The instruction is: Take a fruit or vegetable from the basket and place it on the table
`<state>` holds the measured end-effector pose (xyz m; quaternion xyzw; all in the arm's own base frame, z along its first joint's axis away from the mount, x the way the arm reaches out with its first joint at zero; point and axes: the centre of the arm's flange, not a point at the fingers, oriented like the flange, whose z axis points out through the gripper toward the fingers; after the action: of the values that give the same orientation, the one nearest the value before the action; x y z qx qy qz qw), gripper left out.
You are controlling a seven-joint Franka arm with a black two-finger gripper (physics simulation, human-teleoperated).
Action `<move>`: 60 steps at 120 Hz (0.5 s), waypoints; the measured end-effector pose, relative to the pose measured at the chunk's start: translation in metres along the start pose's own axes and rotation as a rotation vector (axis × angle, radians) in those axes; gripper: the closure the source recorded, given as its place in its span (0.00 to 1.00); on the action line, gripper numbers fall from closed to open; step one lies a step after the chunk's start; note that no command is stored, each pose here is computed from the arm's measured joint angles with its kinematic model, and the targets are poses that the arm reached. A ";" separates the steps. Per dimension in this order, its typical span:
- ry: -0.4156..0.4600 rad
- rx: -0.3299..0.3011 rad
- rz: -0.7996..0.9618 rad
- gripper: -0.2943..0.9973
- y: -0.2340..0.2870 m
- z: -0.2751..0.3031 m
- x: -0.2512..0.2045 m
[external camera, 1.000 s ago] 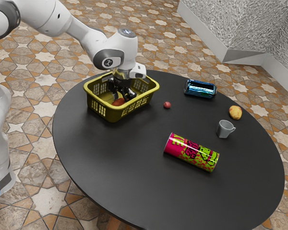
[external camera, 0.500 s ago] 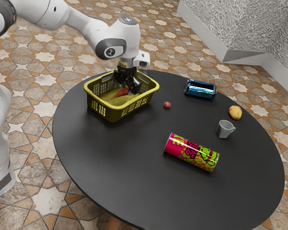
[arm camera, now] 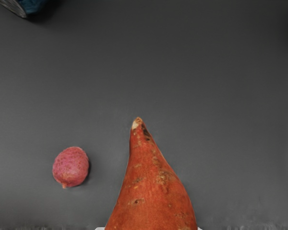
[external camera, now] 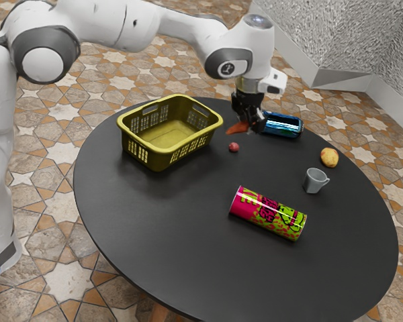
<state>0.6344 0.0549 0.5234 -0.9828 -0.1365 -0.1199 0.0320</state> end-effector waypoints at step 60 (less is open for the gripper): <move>-0.102 -0.022 0.071 0.35 -0.002 0.047 -0.004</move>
<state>0.6409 0.0606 0.4770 -0.9922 -0.1016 -0.0699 0.0182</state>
